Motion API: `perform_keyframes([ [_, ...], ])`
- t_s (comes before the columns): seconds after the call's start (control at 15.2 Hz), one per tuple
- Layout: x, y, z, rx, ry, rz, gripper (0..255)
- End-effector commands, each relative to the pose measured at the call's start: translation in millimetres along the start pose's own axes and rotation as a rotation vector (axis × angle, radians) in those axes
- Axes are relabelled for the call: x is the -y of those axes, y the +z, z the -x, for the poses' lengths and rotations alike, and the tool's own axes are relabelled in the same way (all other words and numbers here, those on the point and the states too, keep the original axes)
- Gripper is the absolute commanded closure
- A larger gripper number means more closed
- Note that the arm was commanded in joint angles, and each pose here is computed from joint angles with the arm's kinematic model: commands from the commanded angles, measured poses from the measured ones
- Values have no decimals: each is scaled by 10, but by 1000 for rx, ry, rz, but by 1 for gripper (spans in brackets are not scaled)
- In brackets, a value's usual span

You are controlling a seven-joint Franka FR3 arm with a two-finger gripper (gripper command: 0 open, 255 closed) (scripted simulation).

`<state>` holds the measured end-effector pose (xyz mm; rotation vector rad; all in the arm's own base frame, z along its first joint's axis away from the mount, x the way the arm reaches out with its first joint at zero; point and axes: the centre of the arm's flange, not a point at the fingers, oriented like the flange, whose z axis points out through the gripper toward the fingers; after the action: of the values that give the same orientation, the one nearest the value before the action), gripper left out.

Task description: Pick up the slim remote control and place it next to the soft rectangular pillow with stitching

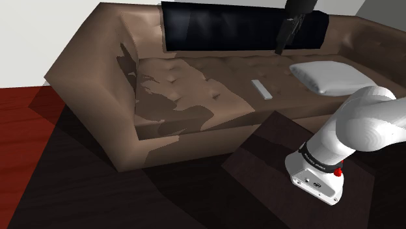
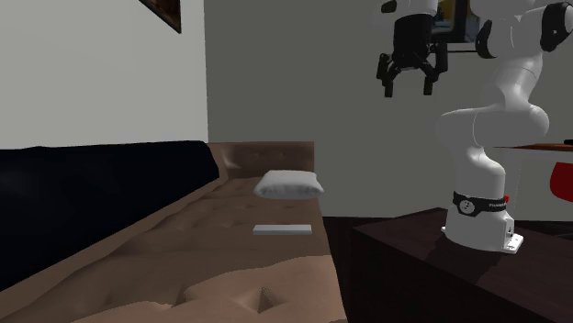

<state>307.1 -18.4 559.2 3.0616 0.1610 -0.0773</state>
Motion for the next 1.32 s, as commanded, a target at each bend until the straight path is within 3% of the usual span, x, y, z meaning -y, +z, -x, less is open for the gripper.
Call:
perform_keyframes([
  [0.0,0,0,0,0,0,0,0],
  [1.25,-1652,1787,-700,-4,214,-30,0],
])
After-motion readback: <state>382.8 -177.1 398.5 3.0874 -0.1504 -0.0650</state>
